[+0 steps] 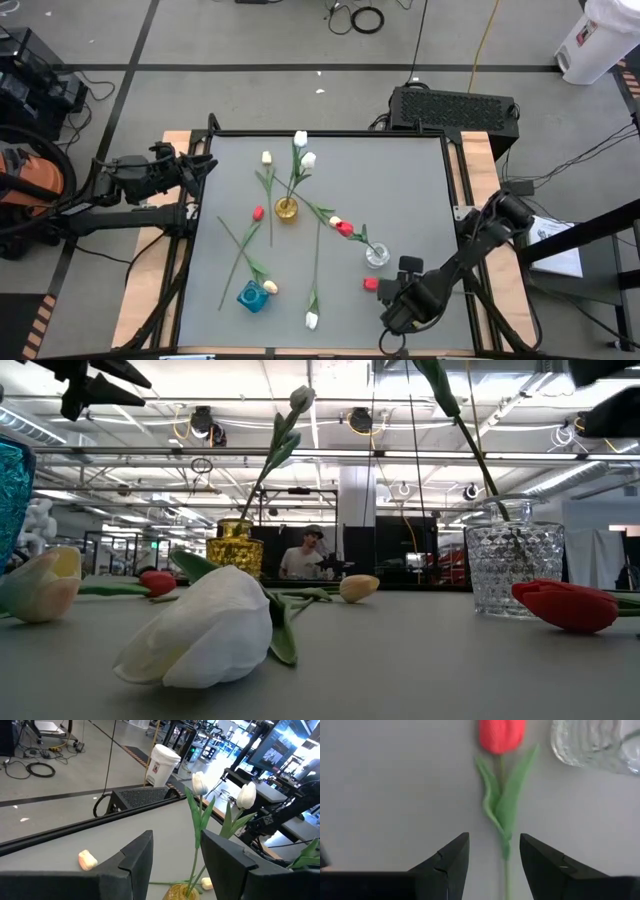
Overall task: Sort flowers into vase by color
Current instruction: Put the right red tulip into the transparent vase
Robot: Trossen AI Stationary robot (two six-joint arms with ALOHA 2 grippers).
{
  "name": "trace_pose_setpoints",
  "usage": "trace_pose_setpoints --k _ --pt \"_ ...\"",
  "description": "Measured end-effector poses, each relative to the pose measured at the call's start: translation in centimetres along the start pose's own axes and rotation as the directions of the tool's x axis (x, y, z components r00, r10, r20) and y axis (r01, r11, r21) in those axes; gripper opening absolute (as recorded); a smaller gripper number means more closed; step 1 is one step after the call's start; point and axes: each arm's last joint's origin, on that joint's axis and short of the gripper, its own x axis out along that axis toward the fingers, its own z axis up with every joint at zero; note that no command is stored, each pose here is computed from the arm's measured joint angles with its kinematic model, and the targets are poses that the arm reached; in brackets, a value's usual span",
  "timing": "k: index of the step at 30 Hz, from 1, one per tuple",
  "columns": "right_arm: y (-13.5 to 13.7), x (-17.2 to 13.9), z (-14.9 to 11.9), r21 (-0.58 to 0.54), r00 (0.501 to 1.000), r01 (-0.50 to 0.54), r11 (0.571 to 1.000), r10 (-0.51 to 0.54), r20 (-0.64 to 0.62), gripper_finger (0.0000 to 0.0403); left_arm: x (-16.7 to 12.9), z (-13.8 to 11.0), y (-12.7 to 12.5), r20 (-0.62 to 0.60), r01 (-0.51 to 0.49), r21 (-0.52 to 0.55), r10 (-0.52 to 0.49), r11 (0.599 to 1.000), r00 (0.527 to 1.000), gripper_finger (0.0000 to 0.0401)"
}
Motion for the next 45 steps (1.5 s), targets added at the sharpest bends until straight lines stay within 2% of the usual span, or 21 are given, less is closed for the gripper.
trace_pose_setpoints --k 6,9,15,19,25,32,40,45 --pt "-1.6 1.6 -1.1 0.003 0.998 0.010 1.000 -0.010 -0.069 0.0167 0.0 0.0 0.0 -0.002 0.003 0.000 -0.003 1.000 1.000 0.0171" --pt "-2.4 1.7 -1.8 0.008 0.997 -0.055 0.998 0.056 -0.052 0.0167 0.0 0.0 0.0 -0.001 0.003 0.000 -0.003 1.000 1.000 0.0171" --pt "-4.3 0.2 -3.1 0.021 0.972 -0.224 0.974 0.222 0.076 0.0167 0.0 0.0 0.0 -0.002 0.003 0.000 -0.003 1.000 1.000 0.0171" --pt "-6.1 -0.2 -4.4 0.024 0.961 -0.261 0.965 0.257 0.100 0.0167 0.0 0.0 0.0 -0.002 0.003 0.000 -0.003 1.000 1.000 0.0171" --pt "-8.0 0.7 -6.2 0.039 0.950 -0.309 0.950 0.306 0.062 0.0167 0.0 0.0 0.0 -0.002 0.003 0.000 -0.003 1.000 1.000 0.0171" --pt "-7.7 1.1 -6.1 0.021 0.923 -0.375 0.927 0.370 0.108 0.0167 0.0 0.0 0.0 -0.002 0.003 -0.001 -0.003 1.000 1.000 0.0171" --pt "-7.1 2.8 -5.7 0.051 0.952 -0.301 0.952 0.297 0.076 0.0167 0.0 0.0 0.0 -0.002 0.003 -0.001 -0.003 1.000 1.000 0.0171" --pt "-6.2 3.7 -5.1 0.047 0.946 -0.316 0.948 0.311 0.087 0.0167 0.0 0.0 0.0 -0.001 0.003 -0.001 -0.003 1.000 1.000 0.0171"
